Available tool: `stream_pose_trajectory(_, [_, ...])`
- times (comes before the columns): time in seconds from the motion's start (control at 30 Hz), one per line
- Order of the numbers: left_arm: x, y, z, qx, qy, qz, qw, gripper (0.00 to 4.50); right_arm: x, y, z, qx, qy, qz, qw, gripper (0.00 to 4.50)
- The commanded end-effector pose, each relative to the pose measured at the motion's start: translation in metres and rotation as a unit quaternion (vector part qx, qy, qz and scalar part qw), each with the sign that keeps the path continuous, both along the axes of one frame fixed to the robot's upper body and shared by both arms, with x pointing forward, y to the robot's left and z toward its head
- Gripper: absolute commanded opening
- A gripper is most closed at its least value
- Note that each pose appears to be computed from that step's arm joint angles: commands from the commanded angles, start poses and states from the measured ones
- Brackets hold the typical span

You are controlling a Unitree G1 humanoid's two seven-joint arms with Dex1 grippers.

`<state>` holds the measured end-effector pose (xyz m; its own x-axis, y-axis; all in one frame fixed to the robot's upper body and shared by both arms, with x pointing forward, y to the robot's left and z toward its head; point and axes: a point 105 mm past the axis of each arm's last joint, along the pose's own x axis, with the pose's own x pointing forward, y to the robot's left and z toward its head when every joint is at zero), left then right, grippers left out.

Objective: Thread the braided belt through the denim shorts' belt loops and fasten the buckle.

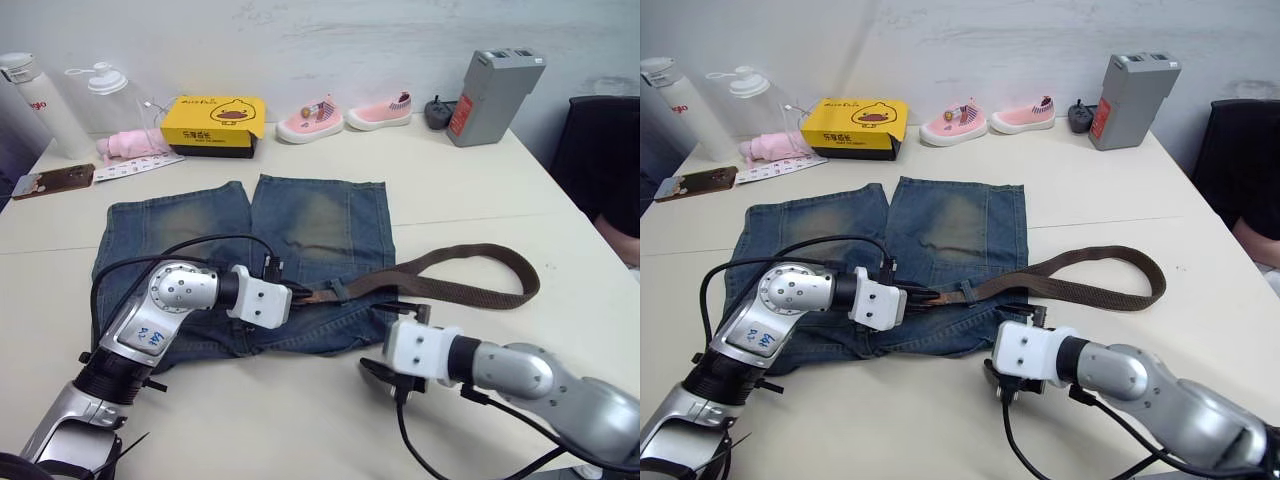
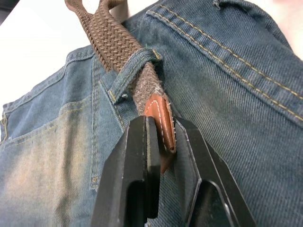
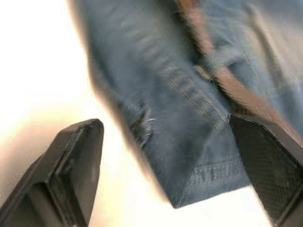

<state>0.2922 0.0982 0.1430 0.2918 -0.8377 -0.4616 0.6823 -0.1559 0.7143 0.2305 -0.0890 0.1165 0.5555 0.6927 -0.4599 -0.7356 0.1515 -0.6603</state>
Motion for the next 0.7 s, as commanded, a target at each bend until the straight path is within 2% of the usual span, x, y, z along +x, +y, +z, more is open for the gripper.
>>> stream_pose_trajectory(0.03, [-0.009,0.003,0.013,-0.002,-0.028,-0.003,1.000,0.76,0.018,0.004,-0.015,-0.064,-0.121,0.021,0.990,4.48])
stream_pose_trajectory(0.13, [-0.013,0.005,0.012,-0.002,-0.028,0.003,1.000,0.76,0.022,0.008,-0.027,-0.070,-0.138,0.014,0.988,3.68])
stream_pose_trajectory(0.27, [-0.016,0.007,0.011,0.002,-0.031,0.012,0.999,0.76,0.024,0.005,-0.034,-0.062,-0.122,-0.012,0.990,1.73])
stream_pose_trajectory(0.37, [-0.018,0.008,0.011,0.007,-0.040,0.013,0.999,0.76,0.033,-0.011,-0.034,-0.048,-0.099,-0.069,0.992,0.14])
stream_pose_trajectory(0.43, [-0.018,0.008,0.012,0.009,-0.045,0.013,0.999,0.76,0.037,-0.021,-0.036,-0.050,-0.091,-0.094,0.990,0.05])
stream_pose_trajectory(0.57, [-0.018,0.010,0.017,0.017,-0.084,0.009,0.996,0.76,0.056,-0.084,-0.039,-0.081,-0.075,-0.210,0.971,0.05])
stream_pose_trajectory(0.7, [-0.022,0.007,0.028,0.002,-0.121,-0.006,0.993,0.76,0.060,-0.131,-0.035,-0.116,-0.079,-0.260,0.955,0.05])
